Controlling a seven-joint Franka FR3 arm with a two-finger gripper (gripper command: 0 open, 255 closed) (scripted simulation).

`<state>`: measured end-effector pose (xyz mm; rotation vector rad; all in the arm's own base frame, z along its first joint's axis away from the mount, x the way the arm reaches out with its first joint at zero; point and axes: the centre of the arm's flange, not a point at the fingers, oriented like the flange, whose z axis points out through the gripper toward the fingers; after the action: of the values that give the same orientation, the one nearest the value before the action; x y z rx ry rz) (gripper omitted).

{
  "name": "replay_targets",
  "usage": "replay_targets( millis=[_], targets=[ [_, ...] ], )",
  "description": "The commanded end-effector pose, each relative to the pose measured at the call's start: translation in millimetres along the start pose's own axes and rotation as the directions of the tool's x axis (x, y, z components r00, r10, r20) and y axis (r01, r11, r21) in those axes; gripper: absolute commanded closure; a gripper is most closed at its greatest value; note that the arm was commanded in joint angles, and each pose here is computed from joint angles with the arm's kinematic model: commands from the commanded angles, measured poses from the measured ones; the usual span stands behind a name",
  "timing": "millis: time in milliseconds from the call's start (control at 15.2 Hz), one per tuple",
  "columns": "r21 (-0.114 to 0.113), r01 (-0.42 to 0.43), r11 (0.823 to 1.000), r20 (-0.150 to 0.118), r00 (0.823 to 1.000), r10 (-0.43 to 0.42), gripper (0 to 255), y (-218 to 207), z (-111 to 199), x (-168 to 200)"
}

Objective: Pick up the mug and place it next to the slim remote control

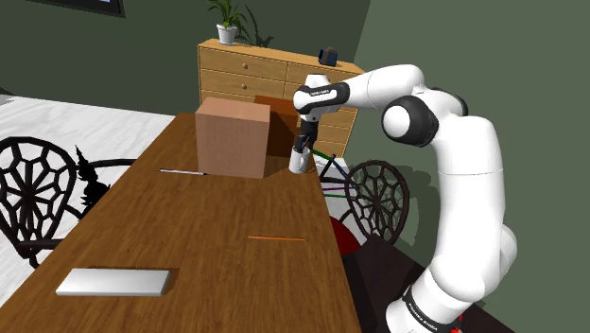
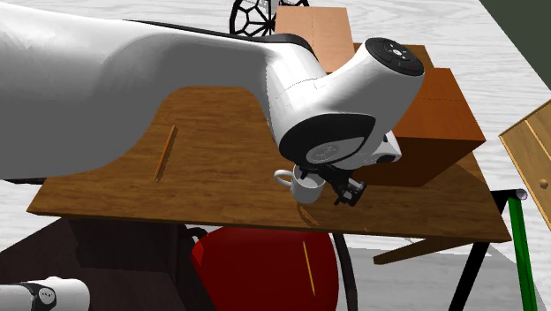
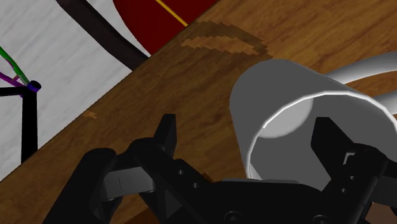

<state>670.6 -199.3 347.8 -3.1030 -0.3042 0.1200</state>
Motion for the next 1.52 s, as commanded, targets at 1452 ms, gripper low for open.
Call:
replay_targets(
  millis=[1452],
  targets=[
    [0.000,0.000,1.000,0.000,1.000,0.000,255,-2.0,-68.4,-5.1]
  ],
)
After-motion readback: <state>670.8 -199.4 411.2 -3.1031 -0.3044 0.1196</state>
